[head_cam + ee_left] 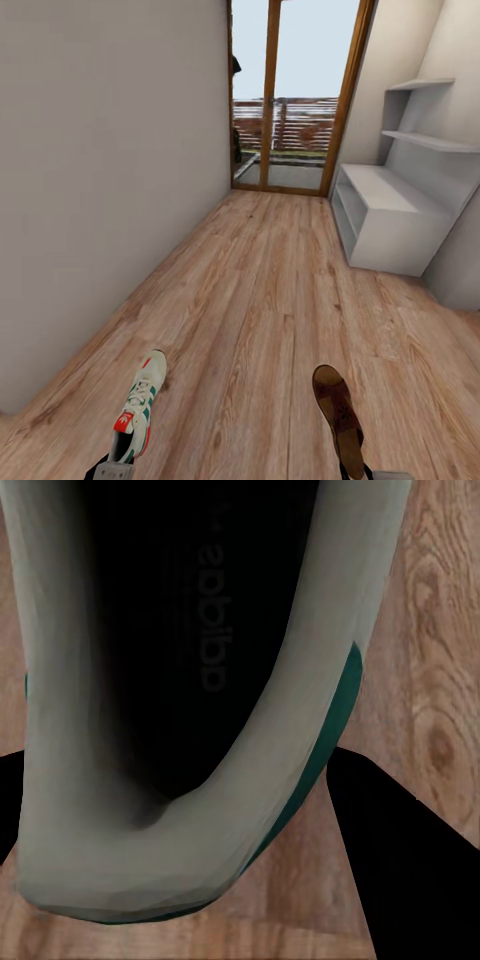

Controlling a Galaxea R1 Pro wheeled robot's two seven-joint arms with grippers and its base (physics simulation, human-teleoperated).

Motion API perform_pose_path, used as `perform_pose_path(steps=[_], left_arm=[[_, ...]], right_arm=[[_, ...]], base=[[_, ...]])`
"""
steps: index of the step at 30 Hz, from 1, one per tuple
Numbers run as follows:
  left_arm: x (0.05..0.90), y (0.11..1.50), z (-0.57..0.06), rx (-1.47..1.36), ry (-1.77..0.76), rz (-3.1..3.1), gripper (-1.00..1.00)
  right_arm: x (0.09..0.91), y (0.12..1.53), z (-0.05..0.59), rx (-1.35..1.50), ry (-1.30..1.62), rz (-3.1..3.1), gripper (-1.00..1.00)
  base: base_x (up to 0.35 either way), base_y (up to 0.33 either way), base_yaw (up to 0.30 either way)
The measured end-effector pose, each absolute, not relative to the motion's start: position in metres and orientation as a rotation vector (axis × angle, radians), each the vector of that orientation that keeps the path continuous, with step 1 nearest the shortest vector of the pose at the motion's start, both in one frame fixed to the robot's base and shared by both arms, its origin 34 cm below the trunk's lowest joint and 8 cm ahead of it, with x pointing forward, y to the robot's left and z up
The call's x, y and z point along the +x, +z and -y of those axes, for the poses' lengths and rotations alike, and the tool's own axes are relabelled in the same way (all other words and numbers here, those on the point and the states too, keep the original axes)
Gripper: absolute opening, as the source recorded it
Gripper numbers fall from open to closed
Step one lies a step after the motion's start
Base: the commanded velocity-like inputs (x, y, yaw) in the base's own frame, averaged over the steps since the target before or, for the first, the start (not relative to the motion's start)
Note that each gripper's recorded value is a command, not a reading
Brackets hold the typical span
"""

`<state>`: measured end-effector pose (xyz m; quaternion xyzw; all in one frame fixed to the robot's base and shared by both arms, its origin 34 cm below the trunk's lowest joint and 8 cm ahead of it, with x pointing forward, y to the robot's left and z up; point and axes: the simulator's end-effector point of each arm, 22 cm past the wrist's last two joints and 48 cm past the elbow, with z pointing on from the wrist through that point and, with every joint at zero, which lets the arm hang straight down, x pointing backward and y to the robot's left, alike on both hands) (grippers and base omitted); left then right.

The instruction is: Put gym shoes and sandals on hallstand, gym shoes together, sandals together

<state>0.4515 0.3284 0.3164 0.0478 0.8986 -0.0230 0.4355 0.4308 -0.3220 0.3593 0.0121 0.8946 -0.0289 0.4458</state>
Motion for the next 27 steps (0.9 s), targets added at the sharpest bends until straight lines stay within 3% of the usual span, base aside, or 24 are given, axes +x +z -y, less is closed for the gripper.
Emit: perform_pose_path(steps=[27], left_arm=[[0.4520,0.3166,-0.3279,0.119,-0.058,-2.235,-1.00]], right_arm=[[0.4308,0.3597,0.3245,0.031,-0.078,-2.216,-1.00]], base=[[0.339,0.000,0.000]])
